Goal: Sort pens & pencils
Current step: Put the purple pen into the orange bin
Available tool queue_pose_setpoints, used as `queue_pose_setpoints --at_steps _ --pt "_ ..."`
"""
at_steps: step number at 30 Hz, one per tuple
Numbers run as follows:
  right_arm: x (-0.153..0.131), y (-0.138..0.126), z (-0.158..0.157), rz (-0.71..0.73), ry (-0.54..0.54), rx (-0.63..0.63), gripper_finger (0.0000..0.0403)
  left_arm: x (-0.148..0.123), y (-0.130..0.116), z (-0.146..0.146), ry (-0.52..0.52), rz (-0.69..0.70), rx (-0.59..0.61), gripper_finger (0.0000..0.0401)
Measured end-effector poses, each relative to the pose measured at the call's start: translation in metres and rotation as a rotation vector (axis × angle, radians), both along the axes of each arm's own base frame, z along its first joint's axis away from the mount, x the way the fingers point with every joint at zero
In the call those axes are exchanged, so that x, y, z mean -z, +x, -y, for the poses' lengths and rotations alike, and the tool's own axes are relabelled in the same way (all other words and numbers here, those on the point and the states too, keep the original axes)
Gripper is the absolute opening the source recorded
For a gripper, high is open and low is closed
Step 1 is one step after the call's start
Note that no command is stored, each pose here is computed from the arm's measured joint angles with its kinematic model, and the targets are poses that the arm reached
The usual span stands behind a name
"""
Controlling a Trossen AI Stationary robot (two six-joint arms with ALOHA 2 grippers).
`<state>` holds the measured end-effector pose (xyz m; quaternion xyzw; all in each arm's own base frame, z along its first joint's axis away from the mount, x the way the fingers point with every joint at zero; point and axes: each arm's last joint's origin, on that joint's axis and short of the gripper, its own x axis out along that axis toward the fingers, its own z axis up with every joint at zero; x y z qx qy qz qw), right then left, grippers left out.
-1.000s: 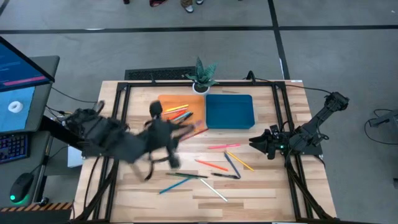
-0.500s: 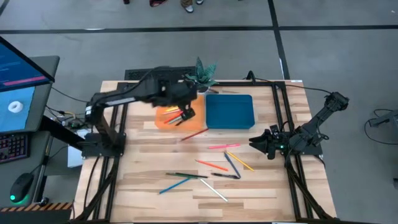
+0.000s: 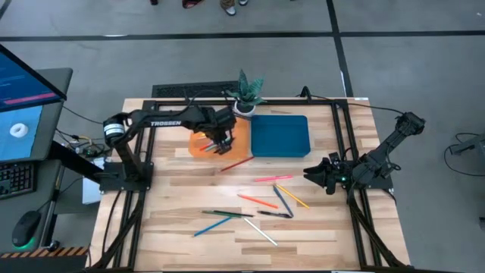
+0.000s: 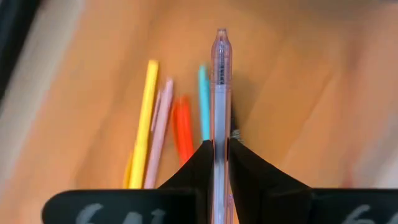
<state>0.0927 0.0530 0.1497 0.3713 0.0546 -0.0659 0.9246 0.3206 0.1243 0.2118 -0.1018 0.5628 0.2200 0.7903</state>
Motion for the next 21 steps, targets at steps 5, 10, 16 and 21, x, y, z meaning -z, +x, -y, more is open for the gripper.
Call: queue_pose_setpoints --at_steps 5,10,16,21 --pt "0.000 0.000 0.000 0.000 0.000 0.000 0.0225 0.026 -0.012 -0.010 -0.009 0.006 -0.039 0.0023" --pt "0.000 0.000 0.000 0.000 0.000 0.000 0.0225 0.035 -0.021 -0.019 -0.028 -0.017 0.005 0.0023" --pt "0.000 0.000 0.000 0.000 0.001 0.000 0.0225 0.036 -0.028 -0.033 -0.024 -0.018 0.015 0.0031" --pt "0.000 0.000 0.000 0.003 0.032 0.005 0.0225 0.036 -0.032 -0.040 -0.033 -0.017 -0.011 0.0051"
